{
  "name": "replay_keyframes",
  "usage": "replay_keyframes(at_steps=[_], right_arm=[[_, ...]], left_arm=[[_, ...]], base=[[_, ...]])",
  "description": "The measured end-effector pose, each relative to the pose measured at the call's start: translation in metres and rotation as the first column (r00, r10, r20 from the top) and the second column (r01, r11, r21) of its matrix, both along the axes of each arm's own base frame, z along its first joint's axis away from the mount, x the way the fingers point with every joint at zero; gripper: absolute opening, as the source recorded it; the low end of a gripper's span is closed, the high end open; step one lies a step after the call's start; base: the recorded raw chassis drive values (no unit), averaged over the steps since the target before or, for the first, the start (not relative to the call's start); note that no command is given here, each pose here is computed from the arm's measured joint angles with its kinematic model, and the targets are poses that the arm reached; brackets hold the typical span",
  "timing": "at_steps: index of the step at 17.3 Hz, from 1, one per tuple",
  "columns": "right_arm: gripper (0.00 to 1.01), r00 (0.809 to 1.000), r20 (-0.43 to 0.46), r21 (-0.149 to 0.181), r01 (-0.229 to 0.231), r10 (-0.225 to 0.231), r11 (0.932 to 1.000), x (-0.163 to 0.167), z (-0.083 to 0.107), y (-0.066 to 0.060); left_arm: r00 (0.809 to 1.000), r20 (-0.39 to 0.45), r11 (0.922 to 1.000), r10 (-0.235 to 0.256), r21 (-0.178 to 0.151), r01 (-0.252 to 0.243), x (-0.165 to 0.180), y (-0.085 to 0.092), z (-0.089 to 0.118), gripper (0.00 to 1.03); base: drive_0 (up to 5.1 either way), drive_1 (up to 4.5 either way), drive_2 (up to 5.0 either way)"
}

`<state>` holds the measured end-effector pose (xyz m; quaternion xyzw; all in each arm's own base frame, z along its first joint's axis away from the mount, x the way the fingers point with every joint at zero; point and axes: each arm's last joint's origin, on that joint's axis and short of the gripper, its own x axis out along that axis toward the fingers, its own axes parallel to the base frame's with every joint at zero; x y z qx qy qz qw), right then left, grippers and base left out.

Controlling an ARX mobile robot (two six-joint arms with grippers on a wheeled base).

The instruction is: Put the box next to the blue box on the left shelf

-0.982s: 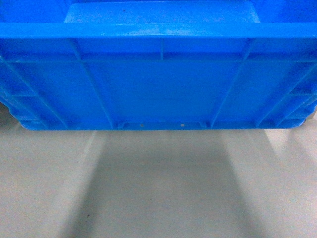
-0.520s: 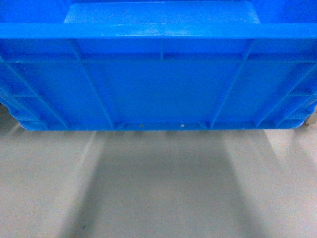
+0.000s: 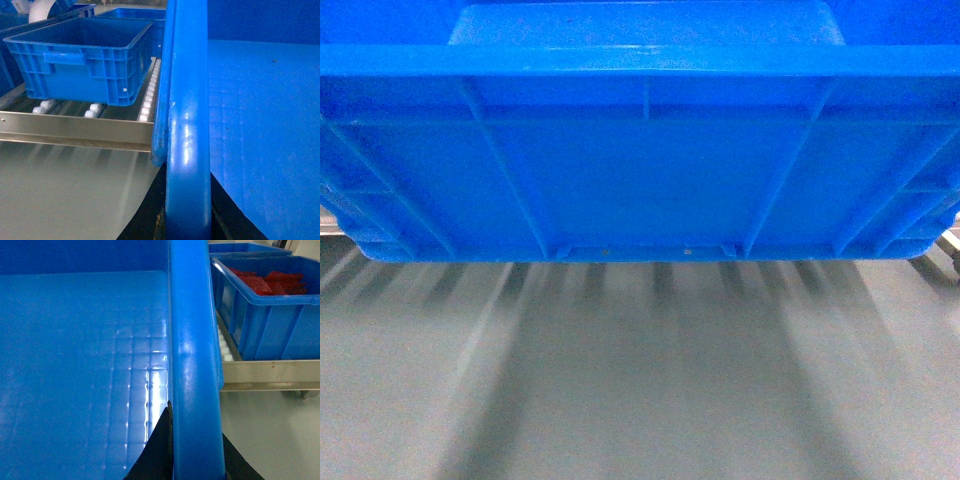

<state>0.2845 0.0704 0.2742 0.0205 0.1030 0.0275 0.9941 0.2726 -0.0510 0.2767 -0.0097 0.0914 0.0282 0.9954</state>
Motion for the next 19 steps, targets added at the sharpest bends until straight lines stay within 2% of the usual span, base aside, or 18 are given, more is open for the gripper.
replay_keyframes(at_steps=[19], right_arm=[[0.08,1.0,0.0,0.0,0.0,0.0,1.0,0.0,0.0,0.0]], left_arm=[[1.0,0.0,1.0,0.0,0.0,0.0,0.0001,0.0,-0.0001,0.09]], base=[[0.1,4.24,-4.1]])
